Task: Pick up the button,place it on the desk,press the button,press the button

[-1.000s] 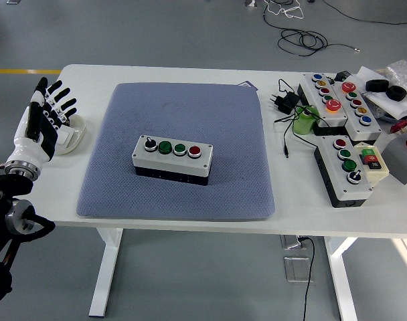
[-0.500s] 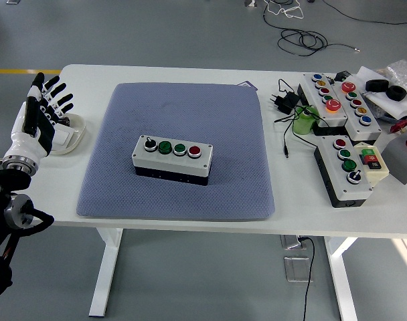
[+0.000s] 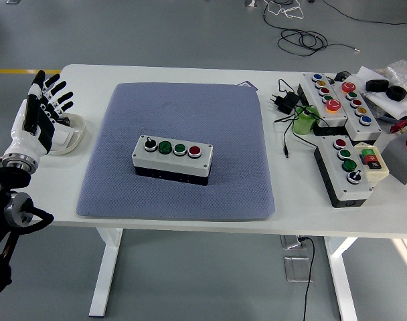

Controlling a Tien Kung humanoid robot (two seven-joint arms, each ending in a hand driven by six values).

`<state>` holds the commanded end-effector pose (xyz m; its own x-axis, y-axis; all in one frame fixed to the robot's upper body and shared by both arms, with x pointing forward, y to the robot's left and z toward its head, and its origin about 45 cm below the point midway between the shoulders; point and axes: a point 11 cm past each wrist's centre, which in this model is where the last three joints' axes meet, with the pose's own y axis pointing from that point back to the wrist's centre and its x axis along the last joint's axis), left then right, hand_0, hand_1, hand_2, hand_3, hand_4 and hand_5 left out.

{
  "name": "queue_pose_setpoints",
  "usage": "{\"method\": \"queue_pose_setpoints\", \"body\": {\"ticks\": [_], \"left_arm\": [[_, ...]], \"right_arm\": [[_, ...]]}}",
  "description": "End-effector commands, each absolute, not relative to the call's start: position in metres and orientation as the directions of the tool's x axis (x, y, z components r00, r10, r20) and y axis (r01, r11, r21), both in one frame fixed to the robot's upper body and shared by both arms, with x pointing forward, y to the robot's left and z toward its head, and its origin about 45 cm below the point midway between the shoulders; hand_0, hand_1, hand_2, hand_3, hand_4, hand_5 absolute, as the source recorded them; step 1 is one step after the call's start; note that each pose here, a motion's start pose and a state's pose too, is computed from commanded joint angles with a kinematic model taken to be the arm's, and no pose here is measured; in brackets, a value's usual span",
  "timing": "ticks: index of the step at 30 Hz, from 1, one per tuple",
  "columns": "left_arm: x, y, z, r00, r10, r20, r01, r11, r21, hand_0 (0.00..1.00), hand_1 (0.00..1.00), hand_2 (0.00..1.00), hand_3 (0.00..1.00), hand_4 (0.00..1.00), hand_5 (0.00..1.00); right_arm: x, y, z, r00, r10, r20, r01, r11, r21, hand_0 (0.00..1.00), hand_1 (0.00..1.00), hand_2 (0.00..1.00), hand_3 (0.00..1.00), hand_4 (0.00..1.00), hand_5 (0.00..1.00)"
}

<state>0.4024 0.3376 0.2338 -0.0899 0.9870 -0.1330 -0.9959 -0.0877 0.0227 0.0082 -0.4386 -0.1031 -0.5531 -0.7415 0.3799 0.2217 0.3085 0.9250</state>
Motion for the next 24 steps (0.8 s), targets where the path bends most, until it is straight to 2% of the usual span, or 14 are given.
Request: {"method": "queue_pose_setpoints", "body": {"ticks": [24], "left_arm": [[0.4032, 0.3385, 0.2377, -0.096, 0.985, -0.141, -0.995, -0.095, 0.014, 0.830, 0.838, 0.910, 0.884, 0.687, 0.998]], "right_arm": [[0.0178, -0.4401, -0.1021, -0.563, -0.739, 0.369, 0.201, 0.311, 0.929, 0.653, 0.533, 0.590, 0.629, 0.374, 0.484]]}}
